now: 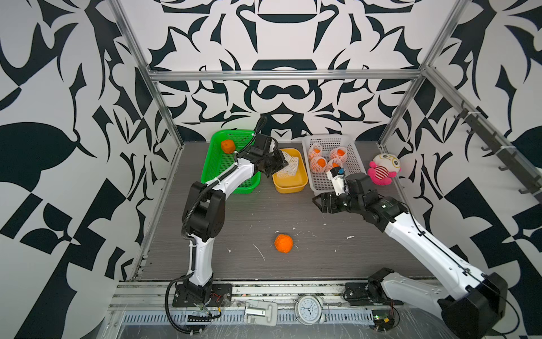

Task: Remove foam nets from oranges
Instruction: Place the foam net into the storage box, then pick up the orange from the center of the board, then place the orange in the basket.

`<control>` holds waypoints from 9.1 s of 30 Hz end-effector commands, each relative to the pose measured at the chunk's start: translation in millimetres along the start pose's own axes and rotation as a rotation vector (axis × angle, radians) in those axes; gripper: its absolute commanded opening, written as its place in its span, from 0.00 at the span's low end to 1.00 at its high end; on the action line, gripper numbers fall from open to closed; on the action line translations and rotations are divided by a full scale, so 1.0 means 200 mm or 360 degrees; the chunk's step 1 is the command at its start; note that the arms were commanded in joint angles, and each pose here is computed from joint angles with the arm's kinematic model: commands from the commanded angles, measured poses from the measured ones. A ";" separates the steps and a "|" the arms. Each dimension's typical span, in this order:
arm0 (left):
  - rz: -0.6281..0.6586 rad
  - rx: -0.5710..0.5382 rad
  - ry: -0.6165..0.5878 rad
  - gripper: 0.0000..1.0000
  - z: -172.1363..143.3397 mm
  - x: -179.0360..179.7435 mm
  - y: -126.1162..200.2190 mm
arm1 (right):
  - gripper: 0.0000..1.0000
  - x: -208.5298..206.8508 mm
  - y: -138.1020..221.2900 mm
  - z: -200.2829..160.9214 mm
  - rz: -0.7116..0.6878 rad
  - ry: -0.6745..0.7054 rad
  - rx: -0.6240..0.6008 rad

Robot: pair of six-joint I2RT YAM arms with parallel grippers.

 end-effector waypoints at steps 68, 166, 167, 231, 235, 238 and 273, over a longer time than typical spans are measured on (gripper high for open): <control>0.0454 -0.0030 -0.0920 0.99 -0.17 -0.27 0.13 | 0.87 0.00 0.03 -0.02 0.0053 0.0051 -0.0068; 0.0714 0.0717 -0.0676 0.56 -0.85 0.02 0.72 | 0.99 -0.01 -0.06 -0.10 0.0266 0.0259 -0.0425; 0.0698 0.0685 -0.0661 0.56 -0.81 0.03 0.74 | 0.99 0.00 -0.07 -0.09 0.0277 0.0268 -0.0429; 0.0890 -0.0231 -0.0668 0.41 0.78 0.93 0.27 | 0.96 0.24 -0.42 -0.11 0.0500 0.0678 -0.0405; 0.0888 -0.0271 -0.0666 0.43 0.81 0.98 0.20 | 0.96 0.24 -0.42 -0.12 0.0503 0.0649 -0.0384; 0.0879 -0.0289 -0.0655 0.44 0.83 1.01 0.15 | 0.96 0.24 -0.43 -0.12 0.0499 0.0643 -0.0370; 0.1021 -0.0456 -0.0766 0.97 0.88 0.75 0.27 | 1.00 0.28 -0.39 0.00 0.0288 0.0490 -0.0215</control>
Point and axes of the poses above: each gripper's point midway between its finger pads, its own y axis back along the fingers, its own x axis along the line the jaws close on, z = x × y, the point moved 6 cm from there along y, back along the fingers, and after that the axes turned 12 degrees about -y, right-handed, at the moved point
